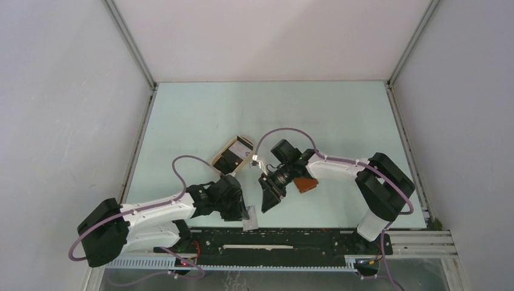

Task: Put the credit cards into the card holder
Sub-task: Move the credit card to the corner of the board.

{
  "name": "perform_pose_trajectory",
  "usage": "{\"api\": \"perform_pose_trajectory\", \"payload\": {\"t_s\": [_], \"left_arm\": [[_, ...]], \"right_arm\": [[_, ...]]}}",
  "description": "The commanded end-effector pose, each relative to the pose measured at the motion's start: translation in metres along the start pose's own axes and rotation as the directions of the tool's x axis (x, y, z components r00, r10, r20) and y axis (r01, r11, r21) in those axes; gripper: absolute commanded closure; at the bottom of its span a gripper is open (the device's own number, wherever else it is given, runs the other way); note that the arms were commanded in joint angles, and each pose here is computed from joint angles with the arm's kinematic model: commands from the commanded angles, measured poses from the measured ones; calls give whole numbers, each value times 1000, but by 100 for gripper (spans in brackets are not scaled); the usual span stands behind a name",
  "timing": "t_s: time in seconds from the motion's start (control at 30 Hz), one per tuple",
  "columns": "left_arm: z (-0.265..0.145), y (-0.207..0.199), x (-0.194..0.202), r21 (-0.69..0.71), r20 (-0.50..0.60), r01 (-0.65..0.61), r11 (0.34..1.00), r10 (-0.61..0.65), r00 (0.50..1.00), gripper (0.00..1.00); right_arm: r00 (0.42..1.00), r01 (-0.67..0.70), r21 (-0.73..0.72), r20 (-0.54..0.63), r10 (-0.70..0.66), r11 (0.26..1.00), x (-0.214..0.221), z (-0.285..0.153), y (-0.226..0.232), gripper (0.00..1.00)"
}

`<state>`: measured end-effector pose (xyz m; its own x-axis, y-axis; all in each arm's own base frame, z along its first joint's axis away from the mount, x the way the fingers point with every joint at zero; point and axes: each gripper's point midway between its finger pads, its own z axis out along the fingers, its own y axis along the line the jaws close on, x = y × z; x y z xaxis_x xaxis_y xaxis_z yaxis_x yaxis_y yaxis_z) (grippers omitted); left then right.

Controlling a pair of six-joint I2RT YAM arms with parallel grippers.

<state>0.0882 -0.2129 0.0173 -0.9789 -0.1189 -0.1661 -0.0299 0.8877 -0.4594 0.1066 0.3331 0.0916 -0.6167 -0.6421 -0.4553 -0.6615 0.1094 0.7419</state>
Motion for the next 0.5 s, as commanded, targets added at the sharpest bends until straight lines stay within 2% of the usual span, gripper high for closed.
{"api": "perform_pose_trajectory", "payload": {"t_s": [0.0,0.17,0.3,0.47], "left_arm": [[-7,12,-1,-51,27,26,998,-24,999,60],[-20,0,-4,98,98,104,990,-113,989,58],[-19,2,5,165,78,161,973,-175,981,58],[-13,7,16,161,30,193,968,-200,979,57]], "right_arm": [[999,-28,-17,-30,28,999,7,9,-3,57],[993,-106,-38,-47,104,994,8,22,-5,58],[991,-129,6,-30,129,992,-3,29,-15,59],[983,-181,15,-19,181,983,-14,39,-25,61]]}}
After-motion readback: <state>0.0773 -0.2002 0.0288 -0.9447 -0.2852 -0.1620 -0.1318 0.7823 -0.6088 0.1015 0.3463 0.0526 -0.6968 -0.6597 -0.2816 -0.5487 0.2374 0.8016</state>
